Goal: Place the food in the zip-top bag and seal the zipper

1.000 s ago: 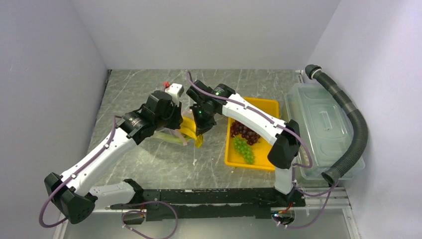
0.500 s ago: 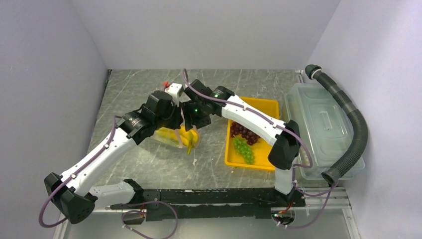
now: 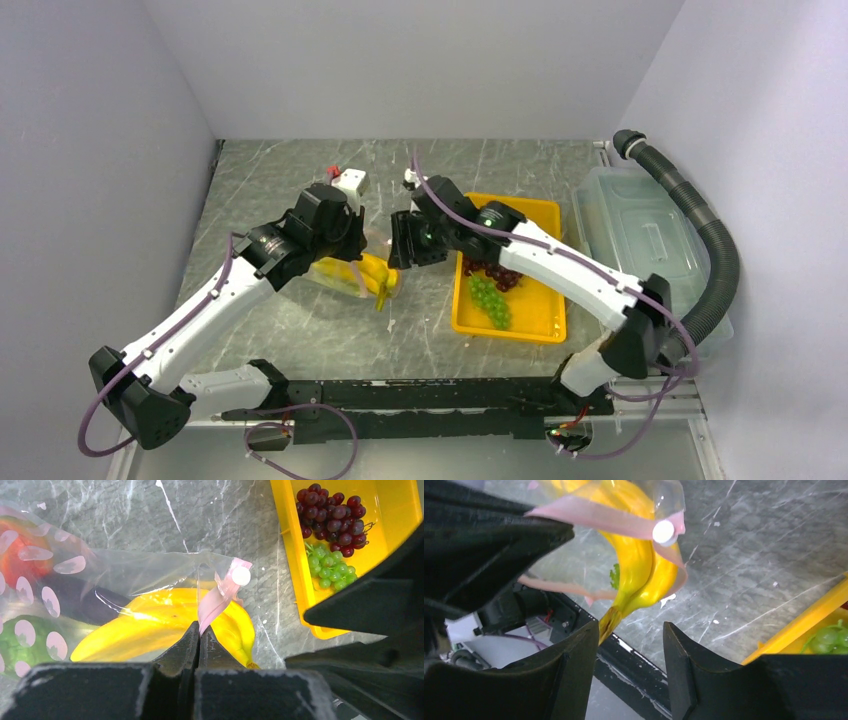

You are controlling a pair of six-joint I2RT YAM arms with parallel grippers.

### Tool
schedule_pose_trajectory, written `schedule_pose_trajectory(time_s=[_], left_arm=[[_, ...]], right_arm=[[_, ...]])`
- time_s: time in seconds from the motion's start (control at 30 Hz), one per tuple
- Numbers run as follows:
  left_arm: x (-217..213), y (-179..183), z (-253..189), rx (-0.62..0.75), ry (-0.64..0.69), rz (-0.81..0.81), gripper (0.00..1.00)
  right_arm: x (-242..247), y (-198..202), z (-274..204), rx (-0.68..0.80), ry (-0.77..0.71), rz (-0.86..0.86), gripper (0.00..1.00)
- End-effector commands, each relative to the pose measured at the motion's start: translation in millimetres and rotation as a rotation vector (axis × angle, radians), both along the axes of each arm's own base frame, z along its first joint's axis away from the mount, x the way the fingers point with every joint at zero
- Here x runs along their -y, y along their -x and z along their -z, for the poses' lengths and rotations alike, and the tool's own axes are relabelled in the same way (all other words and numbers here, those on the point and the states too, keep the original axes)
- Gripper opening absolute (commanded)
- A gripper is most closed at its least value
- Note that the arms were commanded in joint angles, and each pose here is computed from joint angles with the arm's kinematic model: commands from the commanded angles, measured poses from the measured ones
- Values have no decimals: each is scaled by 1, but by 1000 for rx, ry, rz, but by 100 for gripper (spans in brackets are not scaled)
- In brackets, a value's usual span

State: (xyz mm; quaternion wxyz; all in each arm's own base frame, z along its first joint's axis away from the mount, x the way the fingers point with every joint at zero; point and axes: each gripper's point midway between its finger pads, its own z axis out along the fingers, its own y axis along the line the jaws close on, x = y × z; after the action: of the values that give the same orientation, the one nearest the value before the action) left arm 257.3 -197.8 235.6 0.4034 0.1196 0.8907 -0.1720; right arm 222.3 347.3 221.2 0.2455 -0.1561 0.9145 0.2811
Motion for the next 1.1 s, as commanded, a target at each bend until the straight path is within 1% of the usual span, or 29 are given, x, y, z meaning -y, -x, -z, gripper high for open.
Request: schedule_pose_trajectory(time_s=[0.0,0.13,0.3,0.43,0.63,0.87,1.0,1.07], left_arm=[[2,-7,-24,71,38,-9,0],[1,-8,-24,69,37,-12,0],[0,-8,-25,71,38,-15,0],[-1,-8,-26,76,39,-18,0],[1,-8,-25,70,41,-12,0],[1,-7,-26,72,44,-10,0],[1,-7,-27,73,46,-7,0],[2,-6,-27,73,49,-3,0]], right_arm=[[-5,17,-29,32,-179,-24,52],[-7,38,-33,49,-281,-39,51],[-10,56,-28,93,-292,-7,52],[-13,59,-18,124,-248,49,53],[-17,56,3,134,-132,118,53],[-32,55,18,113,-74,121,52],[-35,52,23,111,-65,135,46],[-35,51,22,115,-68,142,40]])
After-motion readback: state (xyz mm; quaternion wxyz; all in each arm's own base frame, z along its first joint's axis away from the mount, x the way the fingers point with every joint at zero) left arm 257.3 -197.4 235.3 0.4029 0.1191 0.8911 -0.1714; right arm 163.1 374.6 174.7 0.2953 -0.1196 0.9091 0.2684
